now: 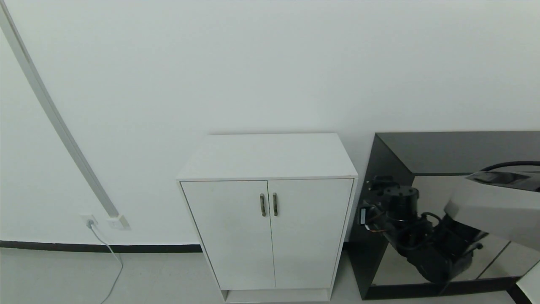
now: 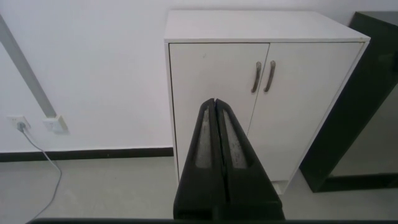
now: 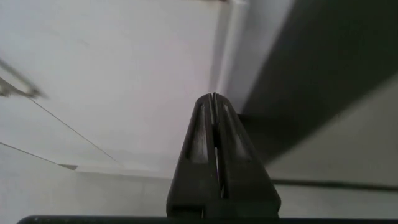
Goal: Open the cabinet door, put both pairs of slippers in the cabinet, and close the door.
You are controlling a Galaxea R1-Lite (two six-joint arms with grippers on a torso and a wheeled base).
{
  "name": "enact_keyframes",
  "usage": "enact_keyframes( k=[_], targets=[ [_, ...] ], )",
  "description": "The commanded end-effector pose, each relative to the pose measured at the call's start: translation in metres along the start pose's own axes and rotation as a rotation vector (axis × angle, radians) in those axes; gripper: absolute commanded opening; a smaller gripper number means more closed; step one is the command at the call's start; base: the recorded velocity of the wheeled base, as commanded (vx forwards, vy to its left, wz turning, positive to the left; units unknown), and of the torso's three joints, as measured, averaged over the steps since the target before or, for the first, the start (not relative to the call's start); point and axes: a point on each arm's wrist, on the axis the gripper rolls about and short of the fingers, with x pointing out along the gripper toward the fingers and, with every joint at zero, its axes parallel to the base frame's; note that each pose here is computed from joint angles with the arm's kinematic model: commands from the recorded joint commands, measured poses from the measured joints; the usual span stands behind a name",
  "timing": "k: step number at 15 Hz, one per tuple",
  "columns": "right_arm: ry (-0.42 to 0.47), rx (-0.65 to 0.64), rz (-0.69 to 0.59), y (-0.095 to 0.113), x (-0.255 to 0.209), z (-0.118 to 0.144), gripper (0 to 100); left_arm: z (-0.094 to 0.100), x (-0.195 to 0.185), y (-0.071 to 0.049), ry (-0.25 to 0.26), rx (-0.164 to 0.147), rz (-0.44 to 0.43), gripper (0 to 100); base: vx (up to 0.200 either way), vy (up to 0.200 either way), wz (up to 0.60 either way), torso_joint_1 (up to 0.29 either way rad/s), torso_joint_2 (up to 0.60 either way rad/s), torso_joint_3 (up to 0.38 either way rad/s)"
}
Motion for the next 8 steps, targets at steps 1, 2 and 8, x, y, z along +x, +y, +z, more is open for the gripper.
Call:
enact_keyframes(
  k=[1,2,8],
  targets=[
    [-0.042,0.043,-0.123,-0.064,-0.066,0.017,0,0.000,0.000,0.000,0.001,0.000,0.001,0,0.000,0.000,0.00,0.000,0.00,0.000],
    [-0.030,0.044,-0.170,-0.083,-0.087,0.011,0,0.000,0.000,0.000,0.001,0.000,0.001,0,0.000,0.000,0.00,0.000,0.00,0.000],
    [-0.057,0.084,-0.277,-0.129,-0.175,0.009,0,0.000,0.000,0.000,0.001,-0.002,0.001,0,0.000,0.000,0.00,0.000,0.00,0.000]
  ],
)
